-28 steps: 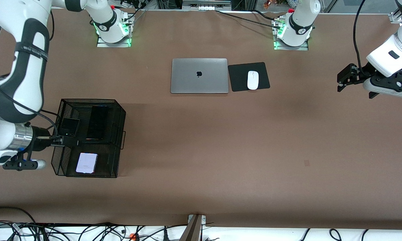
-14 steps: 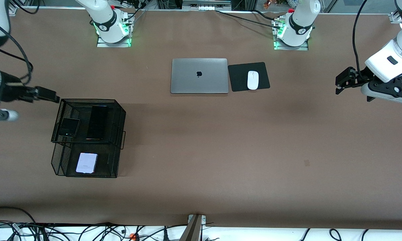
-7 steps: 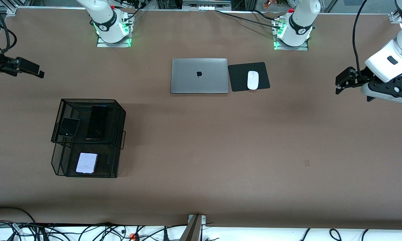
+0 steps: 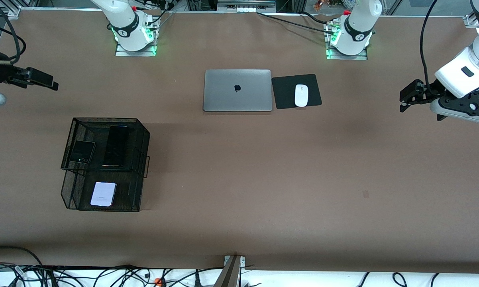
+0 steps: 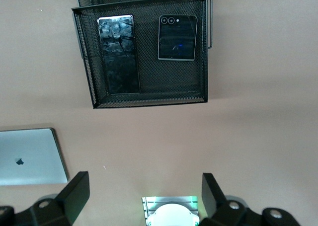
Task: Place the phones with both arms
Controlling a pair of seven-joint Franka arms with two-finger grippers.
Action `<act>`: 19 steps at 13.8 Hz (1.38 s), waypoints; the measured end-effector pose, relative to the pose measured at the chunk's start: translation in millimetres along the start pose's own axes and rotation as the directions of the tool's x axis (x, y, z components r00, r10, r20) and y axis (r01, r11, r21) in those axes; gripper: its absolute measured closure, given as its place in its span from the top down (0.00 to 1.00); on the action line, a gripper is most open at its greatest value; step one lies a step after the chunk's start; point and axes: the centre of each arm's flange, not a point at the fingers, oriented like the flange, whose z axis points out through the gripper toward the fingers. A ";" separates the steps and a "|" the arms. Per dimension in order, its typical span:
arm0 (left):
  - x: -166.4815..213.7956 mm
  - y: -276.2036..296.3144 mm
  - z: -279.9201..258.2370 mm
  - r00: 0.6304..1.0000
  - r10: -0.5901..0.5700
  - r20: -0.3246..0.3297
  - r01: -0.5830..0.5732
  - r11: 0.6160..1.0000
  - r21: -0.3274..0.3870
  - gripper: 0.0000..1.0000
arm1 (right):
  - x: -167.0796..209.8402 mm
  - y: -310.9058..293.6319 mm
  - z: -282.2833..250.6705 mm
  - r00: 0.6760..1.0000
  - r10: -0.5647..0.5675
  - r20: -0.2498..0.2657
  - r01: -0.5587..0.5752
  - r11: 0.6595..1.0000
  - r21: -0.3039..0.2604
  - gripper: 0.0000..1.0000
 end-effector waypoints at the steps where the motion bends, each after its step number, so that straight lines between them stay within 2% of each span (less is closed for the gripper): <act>1: 0.0 0.0 0.0 1.000 0.000 0.000 0.000 1.000 0.000 1.00 | 4.3 0.3 2.6 1.000 0.001 -0.007 -0.001 1.000 -0.001 1.00; 8: -0.1 0.0 0.1 1.000 0.000 0.001 0.000 1.000 0.000 1.00 | 8.1 -5.9 2.1 1.000 -0.010 -0.029 0.010 1.000 -0.006 1.00; 12: -0.1 0.0 0.1 1.000 0.000 0.001 0.000 1.000 0.000 1.00 | 16.9 -9.4 -7.8 0.992 -0.025 -0.123 0.019 0.999 -0.046 1.00; 19: -0.1 0.0 0.2 1.000 0.000 0.002 0.000 1.000 0.000 1.00 | 23.9 -13.1 -12.3 0.984 -0.035 -0.173 0.026 0.998 -0.057 1.00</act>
